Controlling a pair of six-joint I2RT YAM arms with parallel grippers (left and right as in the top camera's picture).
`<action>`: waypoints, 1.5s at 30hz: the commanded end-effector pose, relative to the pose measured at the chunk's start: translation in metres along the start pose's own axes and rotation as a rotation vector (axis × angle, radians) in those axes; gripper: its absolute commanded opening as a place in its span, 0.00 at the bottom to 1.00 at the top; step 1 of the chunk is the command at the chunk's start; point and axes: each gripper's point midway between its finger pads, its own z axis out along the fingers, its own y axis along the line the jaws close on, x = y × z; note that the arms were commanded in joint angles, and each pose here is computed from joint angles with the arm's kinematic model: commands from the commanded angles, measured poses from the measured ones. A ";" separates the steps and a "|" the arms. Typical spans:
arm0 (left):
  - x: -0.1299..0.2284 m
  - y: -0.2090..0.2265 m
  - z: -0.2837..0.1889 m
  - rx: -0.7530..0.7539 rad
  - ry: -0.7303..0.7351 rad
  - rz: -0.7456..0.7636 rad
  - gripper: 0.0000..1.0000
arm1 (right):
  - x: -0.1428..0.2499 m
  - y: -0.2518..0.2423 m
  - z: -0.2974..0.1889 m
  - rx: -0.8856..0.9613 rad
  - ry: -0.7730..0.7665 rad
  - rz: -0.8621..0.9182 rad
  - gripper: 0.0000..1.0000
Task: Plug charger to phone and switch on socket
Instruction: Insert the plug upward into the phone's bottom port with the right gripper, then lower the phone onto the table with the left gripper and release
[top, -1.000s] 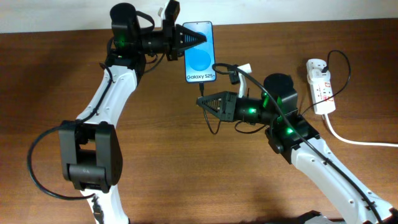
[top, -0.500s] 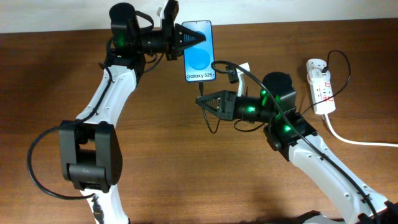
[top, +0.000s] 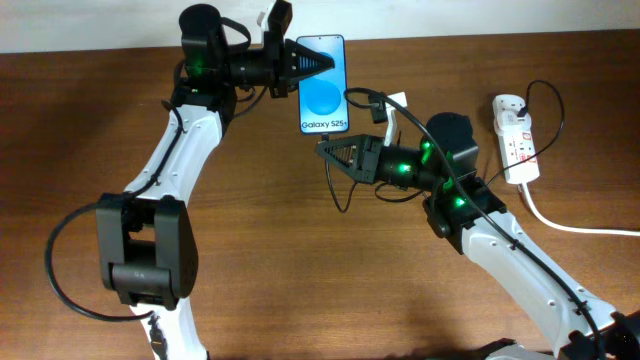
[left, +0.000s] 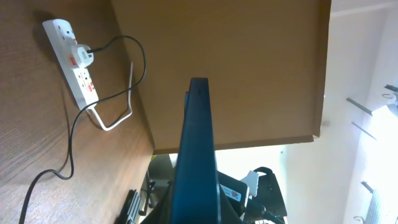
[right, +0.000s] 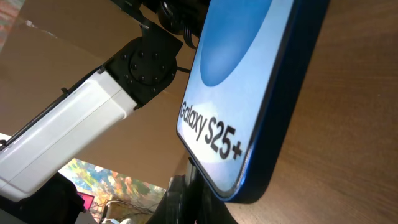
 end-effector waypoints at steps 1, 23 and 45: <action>0.032 -0.021 0.006 0.044 0.173 0.008 0.00 | -0.035 -0.024 -0.009 0.109 -0.149 -0.018 0.04; 0.007 0.111 -0.020 0.008 0.072 0.131 0.00 | 0.004 -0.117 -0.073 0.449 -0.004 0.182 0.99; 0.053 0.306 -0.097 -1.010 -0.034 -0.119 0.68 | 0.045 -0.161 -0.107 0.732 0.111 0.194 0.99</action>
